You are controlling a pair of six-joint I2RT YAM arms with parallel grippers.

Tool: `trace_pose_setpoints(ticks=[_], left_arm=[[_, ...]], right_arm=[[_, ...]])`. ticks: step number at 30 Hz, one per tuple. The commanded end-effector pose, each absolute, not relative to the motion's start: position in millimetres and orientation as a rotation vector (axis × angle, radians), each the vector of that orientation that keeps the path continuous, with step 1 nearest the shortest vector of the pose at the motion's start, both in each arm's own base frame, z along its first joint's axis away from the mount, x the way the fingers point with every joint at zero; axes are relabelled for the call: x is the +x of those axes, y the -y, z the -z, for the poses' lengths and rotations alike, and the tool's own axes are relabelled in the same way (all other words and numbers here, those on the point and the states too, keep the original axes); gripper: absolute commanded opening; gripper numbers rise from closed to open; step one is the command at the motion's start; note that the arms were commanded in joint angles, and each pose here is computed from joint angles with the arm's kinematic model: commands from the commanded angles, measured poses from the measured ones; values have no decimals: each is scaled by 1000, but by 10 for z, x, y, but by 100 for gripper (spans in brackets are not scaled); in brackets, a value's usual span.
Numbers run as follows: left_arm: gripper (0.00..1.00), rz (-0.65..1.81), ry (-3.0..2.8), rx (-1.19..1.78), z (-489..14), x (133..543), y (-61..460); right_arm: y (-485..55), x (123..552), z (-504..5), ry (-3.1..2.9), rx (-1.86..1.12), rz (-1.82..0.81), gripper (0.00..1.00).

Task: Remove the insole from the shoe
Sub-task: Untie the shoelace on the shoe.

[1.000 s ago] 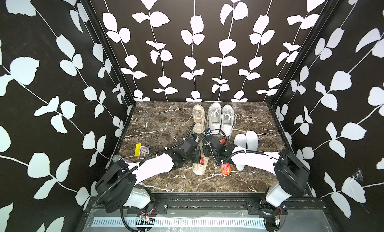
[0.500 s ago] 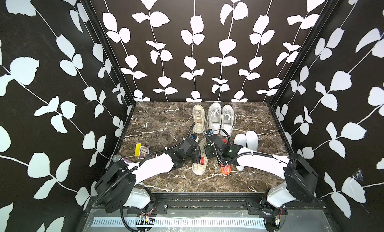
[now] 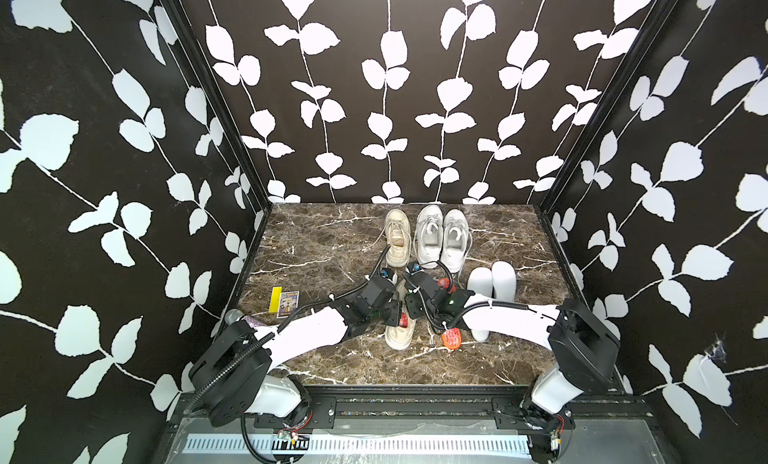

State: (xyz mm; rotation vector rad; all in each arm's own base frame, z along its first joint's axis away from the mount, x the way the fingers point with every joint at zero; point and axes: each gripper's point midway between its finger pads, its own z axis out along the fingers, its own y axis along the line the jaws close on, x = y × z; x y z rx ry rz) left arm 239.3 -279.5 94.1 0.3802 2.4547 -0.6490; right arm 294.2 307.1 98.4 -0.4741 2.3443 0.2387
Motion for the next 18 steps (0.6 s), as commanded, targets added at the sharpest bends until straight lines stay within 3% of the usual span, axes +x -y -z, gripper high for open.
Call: trace_pose_setpoints(ticks=[1,10,18], left_arm=[[0,748,-2349,393,-1243,2421,2926],[0,762,-2338,396,-1263,2415,2939],[0,789,-2312,417,-1314,2373,2972]], right_arm=[[-3074,3108,-1126,-2261,-377,-231,34],[-3123,3170,-1089,-2256,-351,-227,23],[-3119,3355,-1097,-2239,-255,-264,35]])
